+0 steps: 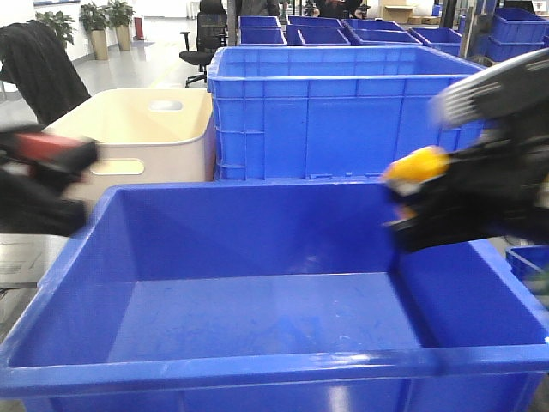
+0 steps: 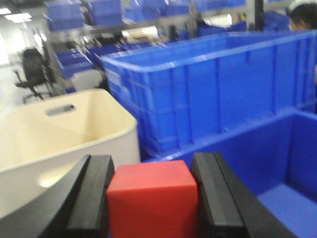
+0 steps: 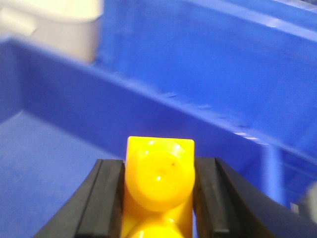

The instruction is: Pick red and yellow blocks into blue bin

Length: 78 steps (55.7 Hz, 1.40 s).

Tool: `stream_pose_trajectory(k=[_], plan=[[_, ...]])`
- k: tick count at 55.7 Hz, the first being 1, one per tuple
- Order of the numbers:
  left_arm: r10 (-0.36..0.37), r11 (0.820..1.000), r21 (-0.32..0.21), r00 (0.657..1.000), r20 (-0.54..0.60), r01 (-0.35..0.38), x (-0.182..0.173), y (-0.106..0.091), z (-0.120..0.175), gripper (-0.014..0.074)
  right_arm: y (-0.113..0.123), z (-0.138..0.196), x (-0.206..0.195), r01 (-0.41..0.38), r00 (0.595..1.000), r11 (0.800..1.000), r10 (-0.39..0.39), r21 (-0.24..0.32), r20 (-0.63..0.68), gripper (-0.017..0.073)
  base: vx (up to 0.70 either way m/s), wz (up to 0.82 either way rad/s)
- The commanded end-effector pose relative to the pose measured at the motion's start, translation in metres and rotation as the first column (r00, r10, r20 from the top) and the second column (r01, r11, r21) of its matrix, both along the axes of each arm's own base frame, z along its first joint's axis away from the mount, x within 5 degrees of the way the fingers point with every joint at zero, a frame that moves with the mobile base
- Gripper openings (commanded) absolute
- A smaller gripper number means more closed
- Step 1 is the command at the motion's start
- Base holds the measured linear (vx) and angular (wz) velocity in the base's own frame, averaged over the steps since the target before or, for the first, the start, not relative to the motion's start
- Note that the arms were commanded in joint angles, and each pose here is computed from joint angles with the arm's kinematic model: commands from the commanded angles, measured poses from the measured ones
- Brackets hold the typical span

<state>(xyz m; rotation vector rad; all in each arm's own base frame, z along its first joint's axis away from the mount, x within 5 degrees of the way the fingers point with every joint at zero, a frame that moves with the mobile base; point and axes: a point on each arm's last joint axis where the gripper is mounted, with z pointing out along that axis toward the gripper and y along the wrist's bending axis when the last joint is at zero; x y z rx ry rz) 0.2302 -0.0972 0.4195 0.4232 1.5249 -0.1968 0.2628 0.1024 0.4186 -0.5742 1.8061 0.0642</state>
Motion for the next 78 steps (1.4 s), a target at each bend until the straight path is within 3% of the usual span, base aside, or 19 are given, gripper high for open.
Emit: stream_pose_trajectory(k=[1,9,19,32,38,45,50,55,61,72,78], plan=[[-0.050,0.997,-0.048,0.991,0.126,0.057,0.011,-0.015,0.015,0.0006,0.011,0.013,0.014,-0.025,0.996,0.999,0.021,0.038,0.086,-0.0007,0.00,0.00],[-0.081,0.996,-0.030,0.993,0.081,0.084,0.030,-0.032,-0.004,0.0061,0.021,-0.009,0.032,0.000,0.999,0.990,0.005,0.140,-0.032,0.0005,0.00,0.00],[-0.089,0.996,0.008,0.996,-0.013,0.089,0.043,-0.043,-0.026,0.0229,0.024,-0.019,0.040,0.009,0.998,0.990,0.001,0.140,-0.068,0.0090,0.00,0.00],[-0.097,0.995,0.012,0.995,-0.024,0.097,0.045,-0.046,-0.029,0.0500,0.024,-0.019,0.040,0.009,0.998,0.990,0.001,0.139,-0.070,0.0393,0.00,0.00],[-0.095,0.995,0.014,0.995,-0.029,0.096,0.045,-0.046,-0.030,0.0553,0.025,-0.019,0.040,0.013,0.997,0.986,0.000,0.163,-0.080,0.0541,0.00,0.00],[-0.087,0.996,0.027,0.994,-0.059,0.088,0.042,-0.044,-0.030,0.0554,0.023,-0.013,0.033,0.017,0.997,0.981,-0.002,0.195,-0.078,0.0605,0.00,0.00],[-0.081,0.996,0.025,0.995,-0.051,0.082,0.034,-0.039,-0.022,0.0541,0.016,0.002,0.019,0.013,0.999,0.978,-0.003,0.210,-0.045,0.0582,0.00,0.00],[-0.065,0.998,0.003,0.997,0.032,0.065,0.014,-0.023,0.003,0.0488,0.005,0.019,0.002,0.016,1.000,0.975,-0.014,0.223,-0.009,0.0518,0.00,0.00],[-0.044,0.999,-0.027,0.994,0.097,0.047,-0.015,-0.005,0.025,0.0393,-0.010,0.035,-0.025,0.020,0.998,0.972,-0.032,0.232,0.047,0.0391,0.00,0.00],[-0.019,1.000,0.019,0.988,0.152,0.017,-0.071,0.024,0.032,0.0150,-0.025,0.037,-0.061,0.014,0.993,0.976,-0.039,0.217,0.113,0.0123,0.00,0.00],[-0.014,1.000,0.005,0.983,0.181,0.013,-0.088,0.033,0.036,0.0054,-0.028,0.038,-0.068,0.010,0.992,0.974,-0.039,0.226,0.123,0.0010,0.00,0.00]])
